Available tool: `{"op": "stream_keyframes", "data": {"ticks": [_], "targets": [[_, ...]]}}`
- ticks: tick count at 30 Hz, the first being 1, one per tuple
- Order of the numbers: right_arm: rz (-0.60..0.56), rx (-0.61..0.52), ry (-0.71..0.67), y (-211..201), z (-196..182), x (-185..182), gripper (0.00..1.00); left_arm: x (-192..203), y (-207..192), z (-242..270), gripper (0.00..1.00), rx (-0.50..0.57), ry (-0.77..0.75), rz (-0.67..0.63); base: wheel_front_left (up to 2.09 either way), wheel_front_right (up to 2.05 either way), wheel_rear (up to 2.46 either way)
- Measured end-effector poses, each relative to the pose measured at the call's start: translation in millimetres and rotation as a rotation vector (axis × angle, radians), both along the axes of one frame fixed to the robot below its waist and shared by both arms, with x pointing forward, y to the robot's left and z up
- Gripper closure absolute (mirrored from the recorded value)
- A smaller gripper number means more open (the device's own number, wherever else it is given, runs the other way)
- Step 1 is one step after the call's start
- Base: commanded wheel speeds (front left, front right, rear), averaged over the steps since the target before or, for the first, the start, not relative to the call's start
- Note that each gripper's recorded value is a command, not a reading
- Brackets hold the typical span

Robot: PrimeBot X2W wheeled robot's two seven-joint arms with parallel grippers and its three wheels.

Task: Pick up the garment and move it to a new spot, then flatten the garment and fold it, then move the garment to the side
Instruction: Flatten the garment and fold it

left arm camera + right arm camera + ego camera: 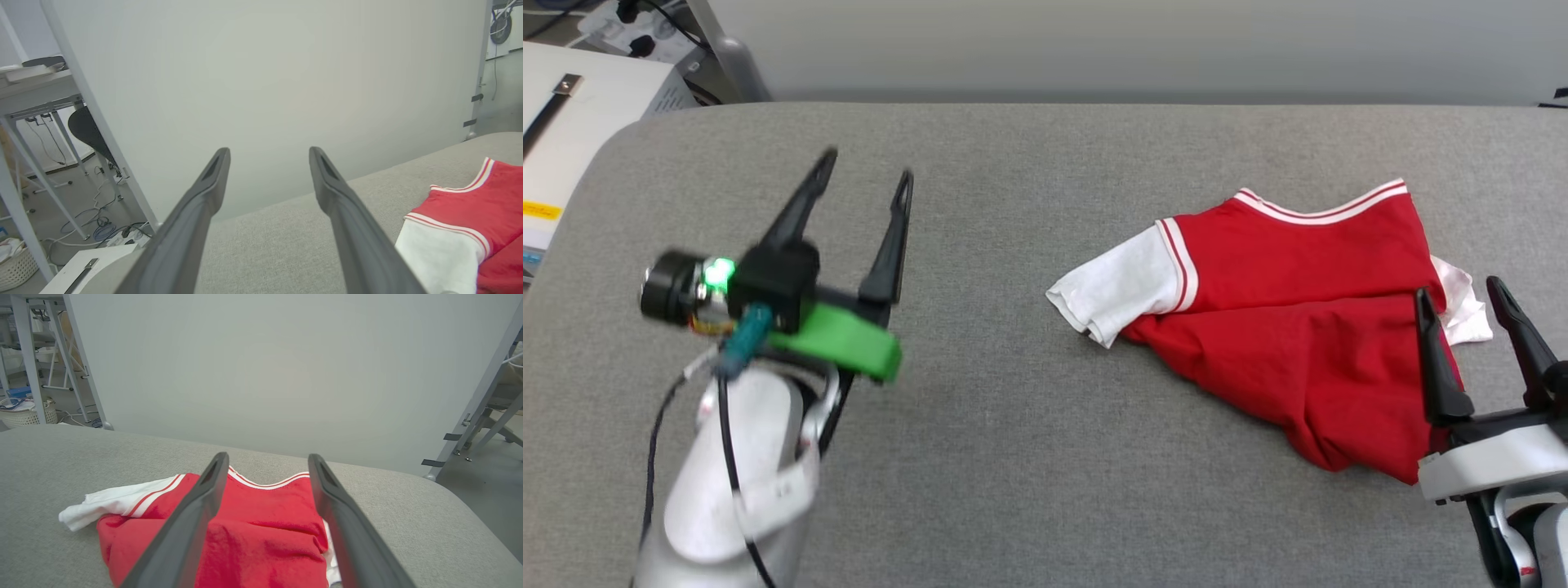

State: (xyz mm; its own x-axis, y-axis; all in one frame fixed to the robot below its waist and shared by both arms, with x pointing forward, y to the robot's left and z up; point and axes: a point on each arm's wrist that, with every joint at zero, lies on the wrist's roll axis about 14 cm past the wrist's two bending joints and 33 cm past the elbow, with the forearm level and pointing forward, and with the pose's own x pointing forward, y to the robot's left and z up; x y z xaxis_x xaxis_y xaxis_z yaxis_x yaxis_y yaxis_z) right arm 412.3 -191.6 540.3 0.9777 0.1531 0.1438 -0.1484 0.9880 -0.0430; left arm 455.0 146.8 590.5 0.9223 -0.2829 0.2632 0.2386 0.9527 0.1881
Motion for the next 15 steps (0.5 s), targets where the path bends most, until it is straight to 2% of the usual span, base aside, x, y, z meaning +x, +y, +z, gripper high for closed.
{"op": "stream_keyframes", "data": {"ticks": [3,7,9,15], "targets": [[0.011,-0.003,0.004,4.7,-1.5,-0.2,0.00,26.6,-13.9,6.5,0.00,0.009,0.066,-0.057,0.00,0.00,0.00],[0.005,-0.006,0.028,2.8,-9.5,0.4,0.00,49.8,-52.4,-7.0,0.00,0.093,0.244,-0.195,0.00,0.00,0.00],[0.000,-0.009,0.042,0.9,-14.8,1.2,0.00,57.6,-67.3,-16.3,0.00,0.099,0.350,-0.251,0.00,0.00,0.00],[-0.019,-0.017,0.075,-6.0,-28.3,9.6,0.00,57.5,-109.0,-73.1,0.00,0.204,0.749,-0.417,0.00,0.00,0.00]]}}
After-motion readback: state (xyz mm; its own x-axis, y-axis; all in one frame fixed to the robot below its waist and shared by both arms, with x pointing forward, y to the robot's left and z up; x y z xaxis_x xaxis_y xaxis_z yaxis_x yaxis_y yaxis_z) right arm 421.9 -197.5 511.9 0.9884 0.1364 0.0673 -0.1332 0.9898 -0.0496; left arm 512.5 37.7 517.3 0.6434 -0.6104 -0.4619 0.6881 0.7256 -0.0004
